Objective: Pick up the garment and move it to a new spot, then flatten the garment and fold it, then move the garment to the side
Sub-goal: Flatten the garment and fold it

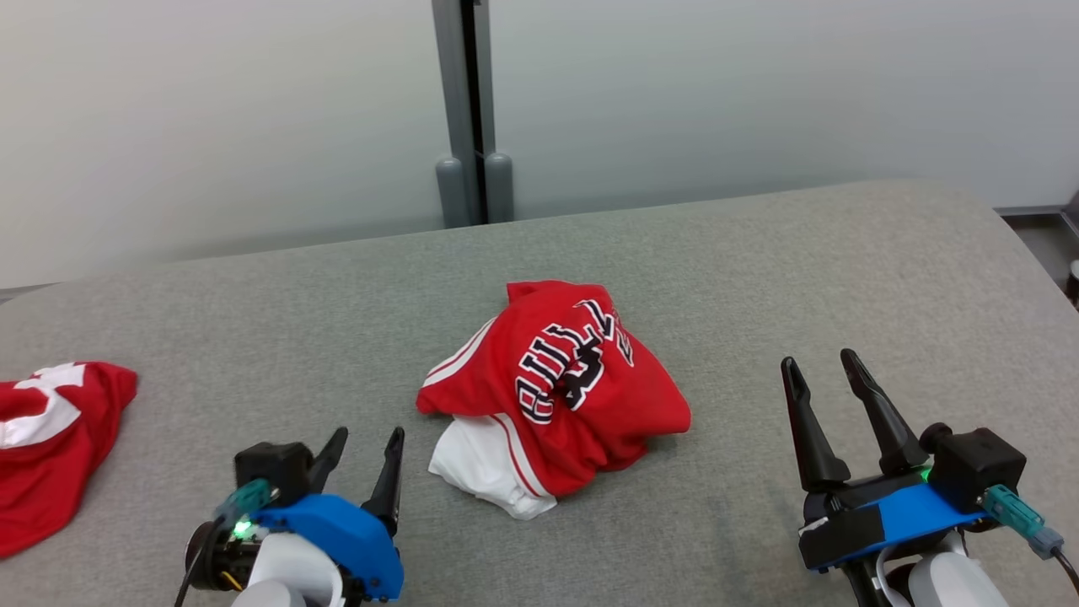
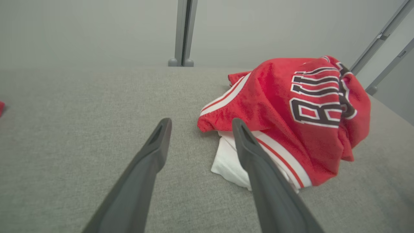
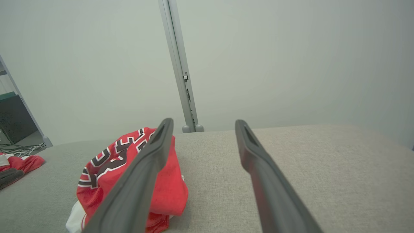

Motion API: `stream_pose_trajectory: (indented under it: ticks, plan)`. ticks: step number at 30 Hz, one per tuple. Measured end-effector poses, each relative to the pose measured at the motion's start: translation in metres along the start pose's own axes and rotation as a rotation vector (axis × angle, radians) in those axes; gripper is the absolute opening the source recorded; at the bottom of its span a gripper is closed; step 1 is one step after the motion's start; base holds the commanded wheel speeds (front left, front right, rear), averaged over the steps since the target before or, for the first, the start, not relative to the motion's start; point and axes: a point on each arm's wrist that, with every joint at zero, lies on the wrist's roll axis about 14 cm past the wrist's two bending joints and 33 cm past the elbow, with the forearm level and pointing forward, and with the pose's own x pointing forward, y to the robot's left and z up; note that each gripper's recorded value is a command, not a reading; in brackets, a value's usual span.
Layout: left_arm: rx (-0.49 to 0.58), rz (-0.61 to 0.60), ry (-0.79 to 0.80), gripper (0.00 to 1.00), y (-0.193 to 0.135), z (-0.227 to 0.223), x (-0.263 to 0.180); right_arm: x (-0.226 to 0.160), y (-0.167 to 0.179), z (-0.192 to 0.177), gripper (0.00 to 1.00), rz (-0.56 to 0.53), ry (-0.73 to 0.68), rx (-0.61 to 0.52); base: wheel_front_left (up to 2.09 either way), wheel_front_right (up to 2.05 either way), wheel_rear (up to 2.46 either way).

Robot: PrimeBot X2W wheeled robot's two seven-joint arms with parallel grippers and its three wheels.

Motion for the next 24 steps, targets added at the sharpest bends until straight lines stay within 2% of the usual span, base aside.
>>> stream_pose_trajectory:
  ticks: [8,16,17,18,19,20,24]
  plan:
    - [0.005,-0.09,0.352,1.0,-0.019,-0.052,0.028,-0.005,-0.02,-0.002,1.0,-0.06,0.01,-0.009,0.0,0.0,0.0]
    - [0.073,-0.137,0.485,1.0,-0.027,-0.076,0.047,-0.008,-0.035,-0.003,1.0,-0.104,0.02,-0.02,0.0,0.0,0.0]
    - [0.074,-0.139,0.498,0.93,-0.028,-0.079,0.049,-0.008,-0.036,-0.003,1.0,-0.107,0.019,-0.021,0.0,0.0,0.0]
    - [0.074,-0.143,0.508,0.49,-0.029,-0.081,0.05,-0.007,-0.037,-0.003,1.0,-0.108,0.019,-0.022,0.0,0.0,0.0]
    - [0.078,-0.145,0.512,0.16,-0.029,-0.082,0.051,-0.007,-0.037,-0.002,1.0,-0.109,0.018,-0.023,0.0,0.0,0.0]
    - [0.073,-0.145,0.502,0.0,-0.03,-0.081,0.053,-0.007,-0.038,-0.002,1.0,-0.111,0.017,-0.022,0.0,0.0,0.0]
    - [0.065,-0.142,0.465,0.0,-0.03,-0.075,0.053,-0.006,-0.038,0.001,1.0,-0.111,0.008,-0.02,0.0,0.0,0.0]
